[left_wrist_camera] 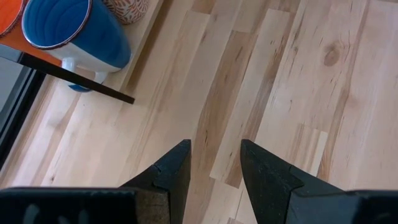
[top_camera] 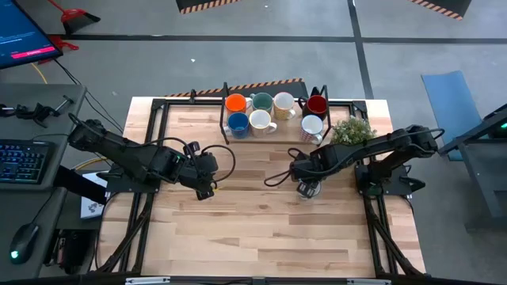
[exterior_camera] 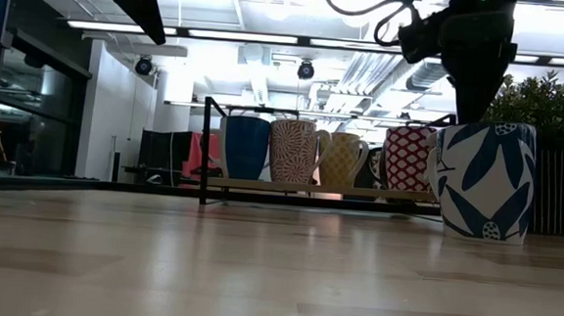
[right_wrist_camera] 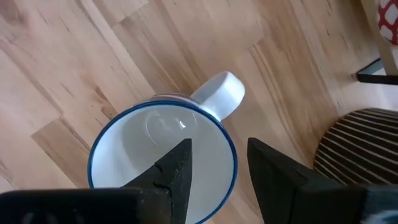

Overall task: Place coffee mugs
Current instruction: Put the blue patterned mug on the shelf

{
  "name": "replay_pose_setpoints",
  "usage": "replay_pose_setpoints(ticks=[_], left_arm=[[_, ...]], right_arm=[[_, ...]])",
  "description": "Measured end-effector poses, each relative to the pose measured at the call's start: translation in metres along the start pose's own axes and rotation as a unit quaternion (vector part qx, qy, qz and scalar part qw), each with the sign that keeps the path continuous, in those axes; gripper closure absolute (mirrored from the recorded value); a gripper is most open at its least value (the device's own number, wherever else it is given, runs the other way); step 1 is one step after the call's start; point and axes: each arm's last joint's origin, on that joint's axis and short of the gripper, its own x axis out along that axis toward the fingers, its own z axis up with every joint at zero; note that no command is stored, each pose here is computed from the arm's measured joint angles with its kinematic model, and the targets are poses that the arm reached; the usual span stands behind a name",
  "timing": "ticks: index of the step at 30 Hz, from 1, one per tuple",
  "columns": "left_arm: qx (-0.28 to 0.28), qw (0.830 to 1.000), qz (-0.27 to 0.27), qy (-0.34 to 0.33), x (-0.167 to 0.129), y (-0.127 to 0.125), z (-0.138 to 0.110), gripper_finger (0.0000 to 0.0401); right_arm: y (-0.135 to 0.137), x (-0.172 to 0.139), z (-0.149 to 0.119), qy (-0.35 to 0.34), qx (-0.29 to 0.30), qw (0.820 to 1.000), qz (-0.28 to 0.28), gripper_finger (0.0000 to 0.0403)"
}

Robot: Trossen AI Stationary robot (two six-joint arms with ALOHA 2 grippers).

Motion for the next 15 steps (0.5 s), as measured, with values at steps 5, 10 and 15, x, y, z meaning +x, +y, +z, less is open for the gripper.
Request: replay_pose_setpoints(ticks=[5, 10, 15], left_arm=[[0.000, 1.000, 0.000, 0.000, 0.000, 0.000, 0.000, 0.0272], [0.000, 1.000, 0.000, 0.000, 0.000, 0.000, 0.000, 0.0272], [0.000, 1.000, 0.000, 0.000, 0.000, 0.000, 0.000, 0.0272]], right_arm=[[0.001, 0.002, 0.001, 0.005, -0.017, 1.000, -0.001, 0.0269], [0.005, 0.013, 0.004, 0.024, -0.033, 0.999, -0.010, 0.0269], [0.012, 0.029, 0.007, 0.049, -0.050, 0.997, -0.024, 0.0269]])
